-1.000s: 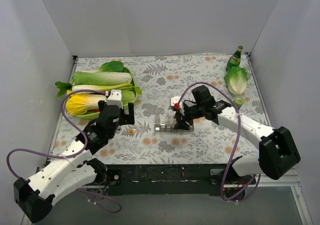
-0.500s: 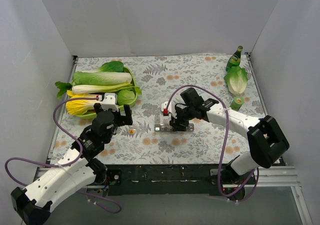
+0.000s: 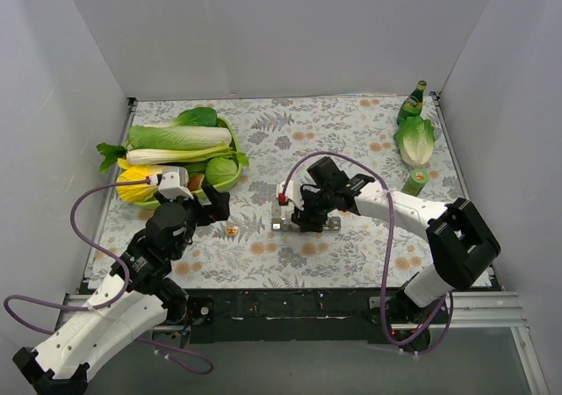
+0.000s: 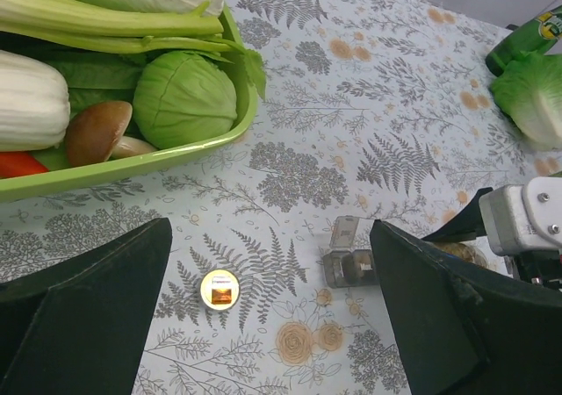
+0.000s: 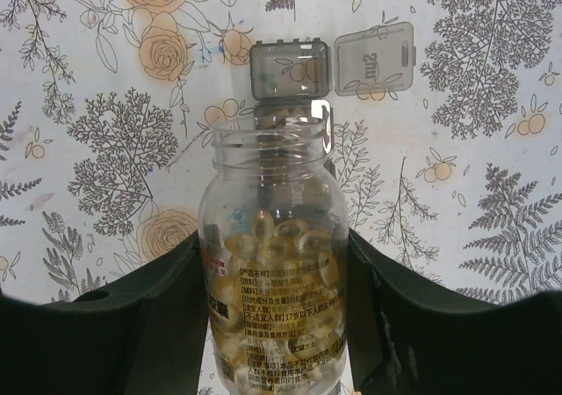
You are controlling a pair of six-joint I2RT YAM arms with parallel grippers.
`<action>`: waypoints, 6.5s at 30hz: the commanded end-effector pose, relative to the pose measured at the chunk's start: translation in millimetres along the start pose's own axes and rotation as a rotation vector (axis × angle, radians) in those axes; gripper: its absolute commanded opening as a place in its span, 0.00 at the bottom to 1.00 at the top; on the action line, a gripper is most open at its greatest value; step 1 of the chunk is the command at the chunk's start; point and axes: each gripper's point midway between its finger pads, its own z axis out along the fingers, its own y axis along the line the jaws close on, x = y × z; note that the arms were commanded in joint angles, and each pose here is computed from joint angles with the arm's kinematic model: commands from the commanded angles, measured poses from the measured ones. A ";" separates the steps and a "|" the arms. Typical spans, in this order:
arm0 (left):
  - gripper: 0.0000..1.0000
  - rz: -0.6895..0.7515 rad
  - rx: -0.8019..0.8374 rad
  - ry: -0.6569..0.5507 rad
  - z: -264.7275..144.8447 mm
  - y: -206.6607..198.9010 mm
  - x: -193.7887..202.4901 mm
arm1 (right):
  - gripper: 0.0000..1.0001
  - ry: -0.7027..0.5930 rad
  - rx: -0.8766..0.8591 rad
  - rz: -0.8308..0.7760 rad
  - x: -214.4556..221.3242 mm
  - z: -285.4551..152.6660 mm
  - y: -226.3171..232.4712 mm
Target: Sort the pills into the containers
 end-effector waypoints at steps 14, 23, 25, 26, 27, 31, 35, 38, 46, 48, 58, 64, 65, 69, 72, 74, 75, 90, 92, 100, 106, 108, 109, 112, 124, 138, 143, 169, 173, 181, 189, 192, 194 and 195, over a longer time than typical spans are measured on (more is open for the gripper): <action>0.98 -0.005 -0.094 -0.056 -12.8 16.0 -24.9 | 0.17 0.121 -0.007 -0.001 -17.1 10.7 0.5; 0.98 -0.010 -0.095 -0.100 -21.8 18.2 -39.0 | 0.17 0.180 0.012 0.017 -12.5 13.3 -3.6; 0.98 -0.012 -0.094 -0.107 -23.1 18.2 -40.8 | 0.16 0.202 0.013 0.018 -10.7 14.1 -4.1; 0.98 -0.015 -0.092 -0.109 -23.6 17.9 -41.7 | 0.16 0.205 0.014 0.020 -10.9 14.8 -4.5; 0.98 -0.015 -0.091 -0.109 -23.9 18.0 -41.2 | 0.16 0.218 0.017 0.021 -9.0 15.1 -5.0; 0.98 -0.020 -0.089 -0.111 -25.8 19.3 -40.7 | 0.15 0.236 0.012 0.019 -9.6 17.4 -2.5; 0.98 -0.029 -0.084 -0.113 -27.6 19.6 -40.1 | 0.15 0.237 0.019 0.022 -11.0 19.1 -4.6; 0.98 -0.030 -0.083 -0.109 -28.1 20.0 -38.6 | 0.15 0.248 0.023 0.024 -9.3 20.6 -5.9; 0.98 -0.035 -0.077 -0.107 -28.4 19.3 -37.7 | 0.15 0.275 0.038 0.018 -4.0 22.2 -7.3; 0.98 -0.037 -0.077 -0.107 -28.4 19.4 -37.4 | 0.15 0.276 0.043 0.018 -4.4 21.6 -8.3; 0.98 -0.040 -0.069 -0.103 -28.1 18.6 -35.0 | 0.15 0.302 0.048 0.004 -2.8 23.3 -8.8; 0.98 -0.042 -0.065 -0.107 -28.3 18.0 -35.7 | 0.15 0.313 0.055 -0.013 -4.0 22.6 -8.5; 0.98 -0.044 -0.063 -0.106 -28.3 17.7 -35.6 | 0.15 0.319 0.052 -0.015 -3.4 22.8 -7.9; 0.98 -0.048 -0.060 -0.106 -28.4 17.1 -35.3 | 0.15 0.318 0.058 -0.023 -6.3 22.5 -9.5; 0.98 -0.049 -0.060 -0.106 -28.6 17.2 -35.3 | 0.15 0.320 0.060 -0.030 -6.9 22.7 -9.7; 0.98 -0.048 -0.060 -0.104 -28.7 17.7 -34.6 | 0.15 0.323 0.059 -0.030 -6.1 22.8 -9.6; 0.98 -0.051 -0.058 -0.108 -29.2 17.4 -35.5 | 0.15 0.325 0.061 -0.034 -6.2 22.3 -9.6; 0.98 -0.051 -0.054 -0.107 -28.9 16.3 -35.4 | 0.15 0.339 0.072 -0.058 -6.8 23.0 -10.2; 0.98 -0.052 -0.054 -0.109 -29.1 16.4 -36.2 | 0.15 0.340 0.074 -0.062 -6.9 22.5 -10.9; 0.98 -0.049 -0.055 -0.112 -29.6 16.3 -37.5 | 0.15 0.350 0.091 -0.088 -9.1 22.9 -15.4; 0.98 -0.049 -0.050 -0.110 -29.1 15.4 -36.9 | 0.15 0.355 0.089 -0.104 -8.7 22.7 -15.3; 0.98 -0.049 -0.050 -0.111 -29.0 15.3 -37.2 | 0.15 0.363 0.083 -0.108 -9.2 22.1 -14.3; 0.98 -0.049 -0.049 -0.112 -29.0 15.1 -37.5 | 0.16 0.372 0.080 -0.106 -7.5 22.8 -14.0; 0.98 -0.048 -0.049 -0.110 -28.5 15.0 -36.8 | 0.16 0.370 0.077 -0.105 -7.9 23.3 -13.7; 0.98 -0.053 -0.049 -0.109 -29.9 16.7 -34.7 | 0.17 0.385 0.067 -0.131 -5.2 24.7 -13.0; 0.98 -0.059 -0.045 -0.107 -31.5 16.4 -34.7 | 0.16 0.409 0.063 -0.123 -4.8 25.8 -14.6; 0.98 -0.060 -0.041 -0.106 -31.5 15.9 -34.4 | 0.15 0.414 0.061 -0.115 -5.5 24.6 -14.2; 0.98 -0.057 -0.037 -0.105 -30.5 15.1 -33.5 | 0.15 0.467 0.076 -0.145 -6.3 20.7 -22.4; 0.98 -0.059 -0.032 -0.110 -30.4 13.5 -35.6 | 0.15 0.480 0.064 -0.144 -5.1 20.7 -21.5; 0.98 -0.057 -0.033 -0.106 -29.7 13.7 -34.0 | 0.15 0.474 0.058 -0.140 -5.7 22.3 -20.4; 0.98 -0.060 -0.031 -0.105 -30.3 14.2 -33.1 | 0.15 0.484 0.056 -0.153 -6.3 24.5 -22.3; 0.98 -0.061 -0.032 -0.104 -30.4 14.5 -32.5 | 0.15 0.492 0.051 -0.154 -3.8 24.9 -20.7; 0.98 -0.060 -0.031 -0.102 -30.4 14.4 -32.0 | 0.15 0.494 0.051 -0.156 -3.1 24.8 -20.7; 0.98 -0.061 -0.030 -0.104 -30.4 14.3 -32.3 | 0.15 0.497 0.052 -0.157 -3.0 24.6 -20.5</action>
